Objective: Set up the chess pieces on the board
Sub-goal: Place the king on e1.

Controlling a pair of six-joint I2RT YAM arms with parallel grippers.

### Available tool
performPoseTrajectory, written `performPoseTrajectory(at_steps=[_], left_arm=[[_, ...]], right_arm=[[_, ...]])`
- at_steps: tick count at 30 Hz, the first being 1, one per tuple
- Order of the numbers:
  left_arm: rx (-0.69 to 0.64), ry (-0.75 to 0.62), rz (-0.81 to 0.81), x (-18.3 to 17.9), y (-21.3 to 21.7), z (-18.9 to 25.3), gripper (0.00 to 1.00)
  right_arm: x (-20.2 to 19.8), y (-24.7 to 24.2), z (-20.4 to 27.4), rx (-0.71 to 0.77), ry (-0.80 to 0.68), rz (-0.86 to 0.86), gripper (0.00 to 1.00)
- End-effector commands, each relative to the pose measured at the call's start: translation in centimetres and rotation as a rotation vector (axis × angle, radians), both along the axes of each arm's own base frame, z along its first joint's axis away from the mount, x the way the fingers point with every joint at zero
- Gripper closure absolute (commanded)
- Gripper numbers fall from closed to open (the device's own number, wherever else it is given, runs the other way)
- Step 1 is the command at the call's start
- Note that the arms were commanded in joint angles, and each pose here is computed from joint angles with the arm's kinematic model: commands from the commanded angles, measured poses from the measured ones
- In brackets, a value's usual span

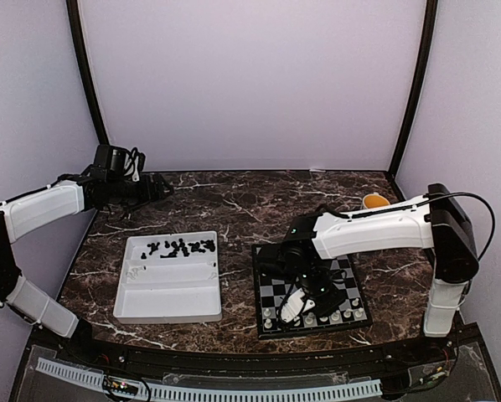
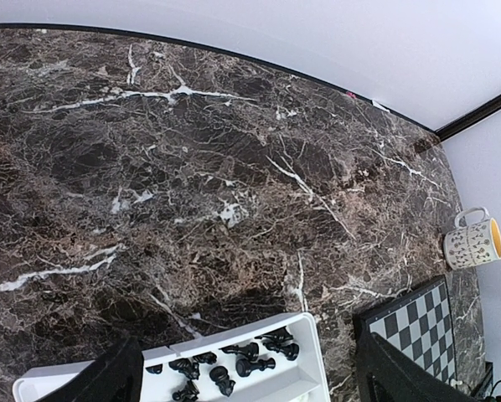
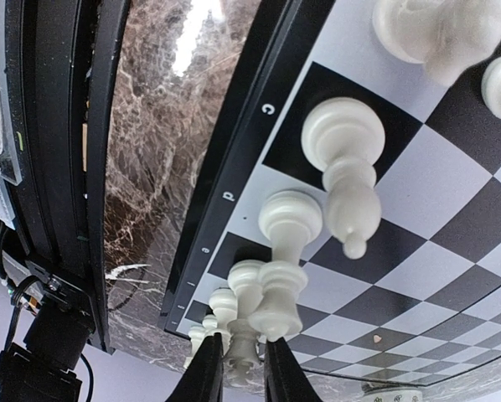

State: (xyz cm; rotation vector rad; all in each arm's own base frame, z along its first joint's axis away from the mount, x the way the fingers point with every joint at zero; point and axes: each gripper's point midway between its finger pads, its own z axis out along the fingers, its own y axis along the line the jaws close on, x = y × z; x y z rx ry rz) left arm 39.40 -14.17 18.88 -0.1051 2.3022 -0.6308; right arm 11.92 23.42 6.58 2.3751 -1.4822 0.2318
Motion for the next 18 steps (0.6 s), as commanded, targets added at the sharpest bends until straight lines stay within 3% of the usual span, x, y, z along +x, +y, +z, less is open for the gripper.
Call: performPoseTrajectory(at_steps=[1, 15, 18], left_arm=[[-0.012, 0.011, -0.008, -0.1, -0.1, 0.1, 0.09], [0.0, 0.013, -0.017, -0.1, -0.1, -0.1, 0.09], [0.053, 0.025, 0.02, 0.0, 0.9, -0.6, 0.1]], right_arm=[[-0.5, 0.2, 0.2, 0.002, 0.014, 0.004, 0.8], [-0.6, 0.6, 2.4, 0.067, 0.01, 0.011, 0.73], [0.2, 0.5, 3.6, 0.1, -0.031, 0.029, 0.65]])
